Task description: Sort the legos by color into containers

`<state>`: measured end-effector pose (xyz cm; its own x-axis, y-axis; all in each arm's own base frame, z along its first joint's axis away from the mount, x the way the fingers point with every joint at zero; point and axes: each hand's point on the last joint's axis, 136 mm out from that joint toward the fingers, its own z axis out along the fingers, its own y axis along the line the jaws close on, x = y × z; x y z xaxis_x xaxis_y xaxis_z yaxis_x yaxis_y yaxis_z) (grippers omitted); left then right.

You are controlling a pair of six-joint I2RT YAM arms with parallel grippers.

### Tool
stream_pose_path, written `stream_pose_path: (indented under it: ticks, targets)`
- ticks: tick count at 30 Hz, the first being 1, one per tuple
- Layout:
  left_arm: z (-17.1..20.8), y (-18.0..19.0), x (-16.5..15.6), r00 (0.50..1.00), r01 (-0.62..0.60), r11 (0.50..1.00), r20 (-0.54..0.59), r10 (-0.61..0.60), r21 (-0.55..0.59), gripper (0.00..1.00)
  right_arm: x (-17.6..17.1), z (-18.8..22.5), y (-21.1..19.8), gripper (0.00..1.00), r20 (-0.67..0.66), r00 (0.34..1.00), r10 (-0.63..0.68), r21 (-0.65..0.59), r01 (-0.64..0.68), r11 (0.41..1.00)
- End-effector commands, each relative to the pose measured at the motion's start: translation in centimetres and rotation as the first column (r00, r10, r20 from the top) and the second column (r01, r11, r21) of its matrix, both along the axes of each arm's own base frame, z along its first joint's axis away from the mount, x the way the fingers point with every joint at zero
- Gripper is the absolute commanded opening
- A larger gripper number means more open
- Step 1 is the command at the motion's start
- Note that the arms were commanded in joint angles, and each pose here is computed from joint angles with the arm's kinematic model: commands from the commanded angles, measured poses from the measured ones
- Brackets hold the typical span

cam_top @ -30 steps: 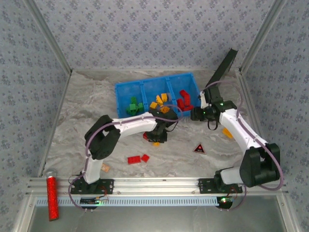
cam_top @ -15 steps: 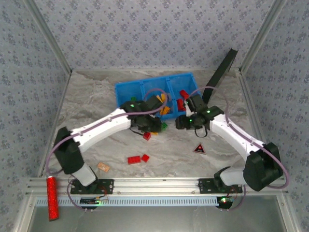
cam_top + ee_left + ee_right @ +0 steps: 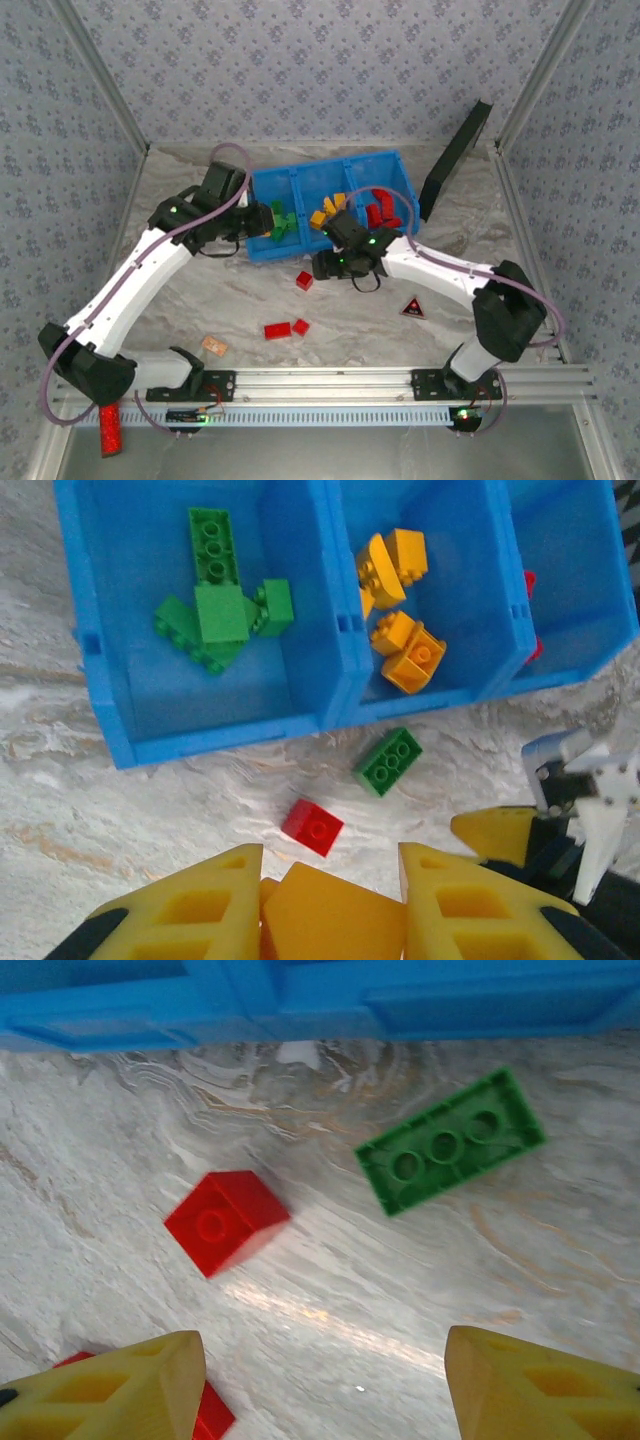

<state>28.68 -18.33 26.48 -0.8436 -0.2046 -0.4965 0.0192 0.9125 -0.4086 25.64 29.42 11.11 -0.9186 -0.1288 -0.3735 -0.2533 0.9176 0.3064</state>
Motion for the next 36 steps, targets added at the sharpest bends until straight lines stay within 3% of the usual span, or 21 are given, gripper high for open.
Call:
stream_pose_path:
  ticks: [1,8,12,15,18,27,36]
  targets:
    - [2.3,-1.2,3.1,0.995,0.029,0.999,0.1,-0.027,-0.028,0.2,0.9,0.1,1.8,0.68,0.02,0.998,-0.055,0.023,0.054,0.998]
    - [3.7,-4.9,11.1,0.979,0.06,0.998,0.196,-0.062,0.016,0.19,0.7,-1.9,4.3,0.73,0.0,0.996,-0.085,0.054,0.085,0.995]
    - [0.9,-7.4,14.9,0.978,0.102,0.992,0.172,-0.114,0.075,0.17,0.3,-2.4,5.1,0.76,0.0,0.995,-0.102,0.059,0.102,0.993]
    - [-0.9,-9.7,17.3,0.963,0.116,0.991,0.236,-0.128,0.066,0.17,0.2,-3.4,5.5,0.77,-0.011,0.994,-0.106,0.065,0.107,0.992]
    - [-3.3,-11.8,18.9,0.963,0.141,0.988,0.222,-0.151,0.063,0.17,0.4,-4.4,5.5,0.78,-0.018,0.993,-0.119,0.051,0.12,0.991]
    - [-10.1,-18.7,19.6,0.945,0.308,0.944,0.077,-0.318,0.116,0.17,0.5,-5.6,4.9,0.79,-0.027,0.991,-0.132,-0.004,0.132,0.991]
    - [-14.3,-19.0,19.6,0.953,0.301,0.941,-0.027,-0.301,0.157,0.18,0.3,-5.8,4.4,0.79,-0.022,0.99,-0.136,-0.03,0.136,0.99]
